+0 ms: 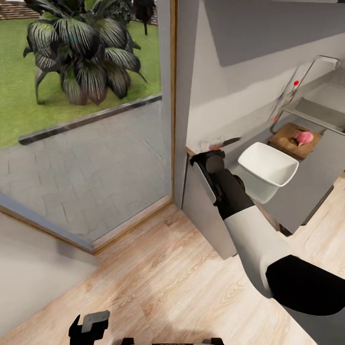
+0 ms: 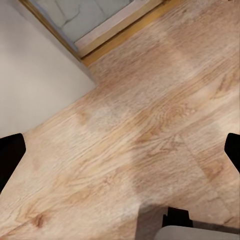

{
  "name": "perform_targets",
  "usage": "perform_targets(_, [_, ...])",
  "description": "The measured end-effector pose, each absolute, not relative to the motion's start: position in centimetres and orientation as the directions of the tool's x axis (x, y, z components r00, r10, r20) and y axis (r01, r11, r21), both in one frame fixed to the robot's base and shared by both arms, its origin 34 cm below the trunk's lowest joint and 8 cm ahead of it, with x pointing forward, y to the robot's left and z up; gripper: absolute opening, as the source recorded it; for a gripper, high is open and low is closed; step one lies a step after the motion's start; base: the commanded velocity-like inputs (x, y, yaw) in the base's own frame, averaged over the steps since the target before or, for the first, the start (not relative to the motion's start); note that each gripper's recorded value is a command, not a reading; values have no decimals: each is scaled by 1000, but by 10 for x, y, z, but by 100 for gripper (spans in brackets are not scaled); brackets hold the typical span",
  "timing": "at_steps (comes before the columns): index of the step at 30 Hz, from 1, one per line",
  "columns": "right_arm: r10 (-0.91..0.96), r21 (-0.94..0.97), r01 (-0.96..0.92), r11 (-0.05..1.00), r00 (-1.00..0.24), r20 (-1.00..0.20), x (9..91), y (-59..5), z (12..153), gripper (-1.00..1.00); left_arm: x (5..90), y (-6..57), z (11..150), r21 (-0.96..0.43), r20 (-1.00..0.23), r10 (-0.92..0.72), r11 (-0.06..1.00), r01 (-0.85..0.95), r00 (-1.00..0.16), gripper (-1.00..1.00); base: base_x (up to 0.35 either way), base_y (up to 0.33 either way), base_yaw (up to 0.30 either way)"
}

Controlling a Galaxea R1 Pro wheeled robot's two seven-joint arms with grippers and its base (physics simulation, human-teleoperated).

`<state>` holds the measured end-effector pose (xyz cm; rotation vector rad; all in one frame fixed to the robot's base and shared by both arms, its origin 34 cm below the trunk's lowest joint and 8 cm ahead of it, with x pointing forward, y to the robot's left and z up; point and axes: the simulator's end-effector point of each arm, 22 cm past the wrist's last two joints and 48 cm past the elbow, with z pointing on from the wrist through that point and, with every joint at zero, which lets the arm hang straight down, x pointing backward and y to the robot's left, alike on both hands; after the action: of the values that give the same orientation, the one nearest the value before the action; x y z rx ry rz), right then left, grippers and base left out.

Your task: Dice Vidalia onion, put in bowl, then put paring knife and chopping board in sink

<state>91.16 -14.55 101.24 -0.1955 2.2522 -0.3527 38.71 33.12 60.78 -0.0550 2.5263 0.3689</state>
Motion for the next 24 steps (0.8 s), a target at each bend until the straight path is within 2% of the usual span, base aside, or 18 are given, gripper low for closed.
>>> perform_targets(9, [-249,-378,71,923,-639,-728,912,-169,1025,100,387,331,608,250,-555,41,961,-119,-831,100,249,0,0])
perform_targets(19, [-170,-333,128,934,-662,-730,912,-191,1020,100,387,331,608,250,-554,41,961,-119,-831,100,314,0,0])
perform_targets(24, [-85,-282,186,941,-677,-731,911,-213,1015,100,387,331,608,250,-554,41,961,-119,-831,100,88,0,0])
